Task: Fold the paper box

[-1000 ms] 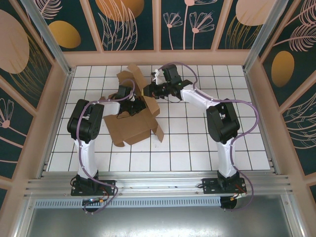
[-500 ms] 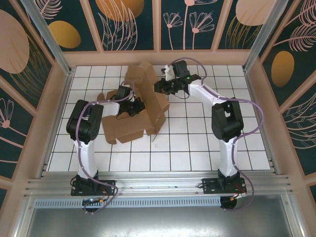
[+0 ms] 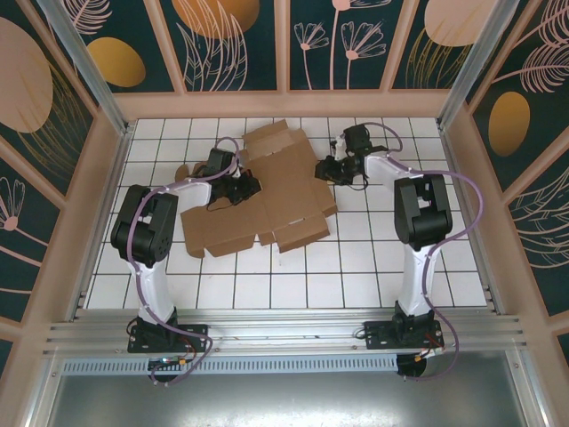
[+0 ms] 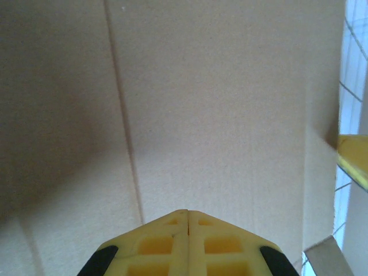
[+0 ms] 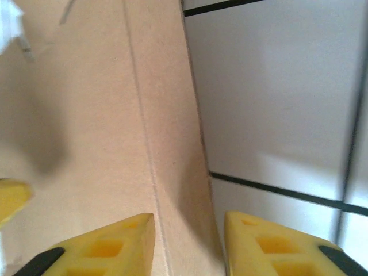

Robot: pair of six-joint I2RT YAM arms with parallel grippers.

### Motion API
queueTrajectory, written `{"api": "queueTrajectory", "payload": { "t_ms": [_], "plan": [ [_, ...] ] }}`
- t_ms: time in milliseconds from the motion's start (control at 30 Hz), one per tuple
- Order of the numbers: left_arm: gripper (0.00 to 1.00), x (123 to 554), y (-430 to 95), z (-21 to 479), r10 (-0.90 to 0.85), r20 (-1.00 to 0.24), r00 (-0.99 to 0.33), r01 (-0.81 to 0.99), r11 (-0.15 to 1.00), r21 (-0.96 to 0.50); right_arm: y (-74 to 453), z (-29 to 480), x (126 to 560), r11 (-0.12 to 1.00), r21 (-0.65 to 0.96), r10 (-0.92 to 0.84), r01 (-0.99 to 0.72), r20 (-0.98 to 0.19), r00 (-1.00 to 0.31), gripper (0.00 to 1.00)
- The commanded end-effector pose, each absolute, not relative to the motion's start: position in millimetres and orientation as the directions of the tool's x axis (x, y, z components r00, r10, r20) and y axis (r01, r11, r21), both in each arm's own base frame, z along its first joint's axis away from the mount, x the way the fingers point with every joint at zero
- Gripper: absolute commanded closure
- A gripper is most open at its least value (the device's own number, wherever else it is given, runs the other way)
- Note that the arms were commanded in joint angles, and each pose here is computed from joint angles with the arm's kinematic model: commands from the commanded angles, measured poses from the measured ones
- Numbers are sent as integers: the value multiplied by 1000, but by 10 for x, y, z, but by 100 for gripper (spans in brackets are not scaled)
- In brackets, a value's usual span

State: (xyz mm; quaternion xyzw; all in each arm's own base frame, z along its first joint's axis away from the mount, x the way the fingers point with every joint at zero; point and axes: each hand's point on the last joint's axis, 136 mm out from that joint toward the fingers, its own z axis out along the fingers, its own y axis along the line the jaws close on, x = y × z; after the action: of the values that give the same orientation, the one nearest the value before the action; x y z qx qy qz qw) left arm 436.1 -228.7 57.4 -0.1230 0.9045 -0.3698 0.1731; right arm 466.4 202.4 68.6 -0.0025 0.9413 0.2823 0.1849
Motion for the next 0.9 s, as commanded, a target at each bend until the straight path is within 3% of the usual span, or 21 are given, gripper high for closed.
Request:
{"api": "queueTrajectory", "payload": {
  "t_ms": [0,133,233,333,467,667,867],
  "plan": [
    [97,4484,-2185,788,-334,-309,-891,-51,748,-661,1614,1194,4886,940,336,157,-52,-565,-810,59],
    [97,4541,-2103,839,-330,-351,-876,-50,787,-615,1619,1454,4807,960,274,146,-51,-652,-744,57],
    [97,4569,-2030,796,-319,-367,-874,-59,819,-570,2125,1384,4573,891,421,117,-170,-574,-810,62],
    [99,4629,-1876,685,-307,-393,-867,-91,872,-480,2636,1194,4300,855,456,28,-247,-517,-856,69],
    [99,4572,-1888,538,-314,-344,-885,-120,867,-484,3012,916,4064,806,540,23,-243,-438,-899,81],
    [100,4253,-1997,295,-341,-222,-914,-162,806,-570,2918,325,3946,849,500,4,-171,-330,-944,86],
    [100,3919,-2057,129,-367,-113,-923,-217,741,-636,2570,68,4139,928,356,16,-112,-338,-941,87]
  ]
}}
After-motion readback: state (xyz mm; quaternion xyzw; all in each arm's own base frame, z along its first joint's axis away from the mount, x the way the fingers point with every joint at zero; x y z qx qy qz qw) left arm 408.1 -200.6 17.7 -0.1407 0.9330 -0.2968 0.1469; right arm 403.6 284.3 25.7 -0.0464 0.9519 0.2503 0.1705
